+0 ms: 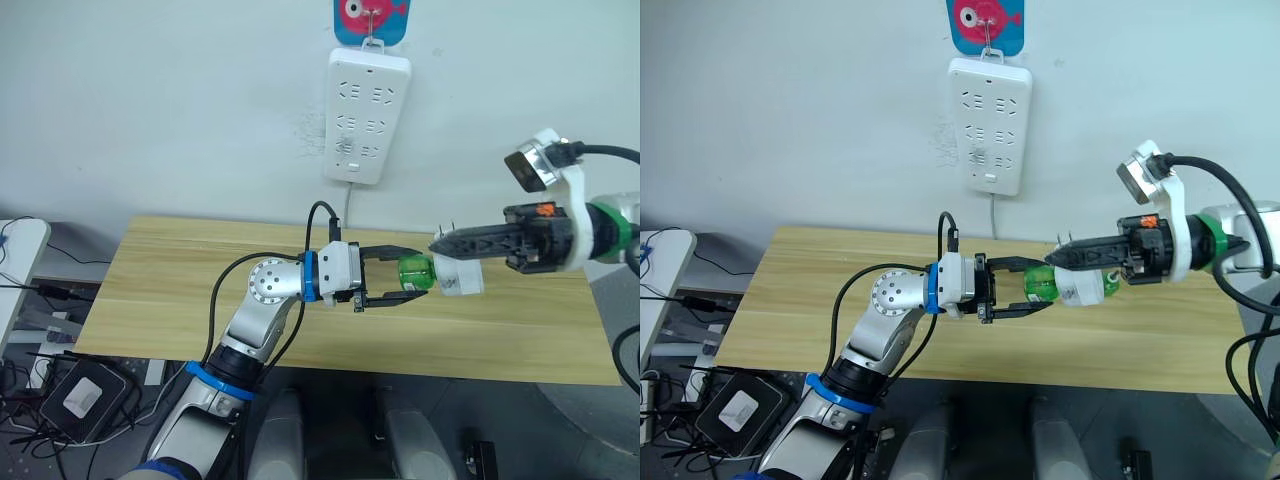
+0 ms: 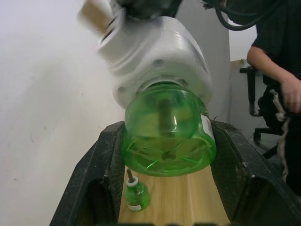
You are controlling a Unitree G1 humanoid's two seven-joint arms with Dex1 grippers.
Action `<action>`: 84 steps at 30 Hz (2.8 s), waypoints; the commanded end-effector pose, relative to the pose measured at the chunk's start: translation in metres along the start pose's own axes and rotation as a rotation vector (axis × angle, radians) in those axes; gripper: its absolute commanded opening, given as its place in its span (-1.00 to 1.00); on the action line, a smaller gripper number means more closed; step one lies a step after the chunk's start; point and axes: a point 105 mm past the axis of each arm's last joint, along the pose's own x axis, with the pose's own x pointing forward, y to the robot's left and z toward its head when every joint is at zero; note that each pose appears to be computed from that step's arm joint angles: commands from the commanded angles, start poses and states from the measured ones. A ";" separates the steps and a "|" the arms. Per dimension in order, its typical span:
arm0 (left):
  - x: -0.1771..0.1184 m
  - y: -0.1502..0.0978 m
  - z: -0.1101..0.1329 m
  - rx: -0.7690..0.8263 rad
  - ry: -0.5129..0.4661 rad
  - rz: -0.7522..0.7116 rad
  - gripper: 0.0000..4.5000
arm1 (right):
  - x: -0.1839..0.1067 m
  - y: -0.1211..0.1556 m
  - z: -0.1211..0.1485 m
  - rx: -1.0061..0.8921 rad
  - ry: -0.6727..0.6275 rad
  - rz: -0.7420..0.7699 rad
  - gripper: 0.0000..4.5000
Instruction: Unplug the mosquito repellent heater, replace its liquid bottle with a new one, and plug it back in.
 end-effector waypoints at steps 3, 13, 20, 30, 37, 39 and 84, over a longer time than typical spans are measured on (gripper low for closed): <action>0.005 -0.001 0.014 0.038 -0.048 -0.012 -0.01 | 0.000 -0.035 -0.003 -0.133 0.032 -0.207 -0.98; 0.002 0.000 0.016 0.042 -0.047 0.017 -0.01 | -0.005 -0.052 -0.032 -0.191 0.138 -0.222 -0.98; 0.000 0.002 0.011 0.056 -0.014 0.028 -0.01 | -0.006 -0.017 -0.056 -0.073 0.190 -0.052 -0.98; 0.002 0.002 0.006 0.075 0.002 0.027 -0.01 | -0.008 0.010 -0.065 0.038 0.177 0.053 -0.98; 0.002 0.002 0.006 0.068 -0.002 0.032 -0.01 | -0.006 0.017 -0.073 0.067 0.149 0.064 -0.98; 0.002 0.004 0.006 0.058 -0.004 0.040 -0.01 | -0.005 0.016 -0.075 0.063 0.139 0.043 -0.98; -0.005 -0.007 -0.020 0.009 0.154 -0.031 -0.01 | 0.006 0.021 -0.033 0.048 -0.021 0.003 -0.98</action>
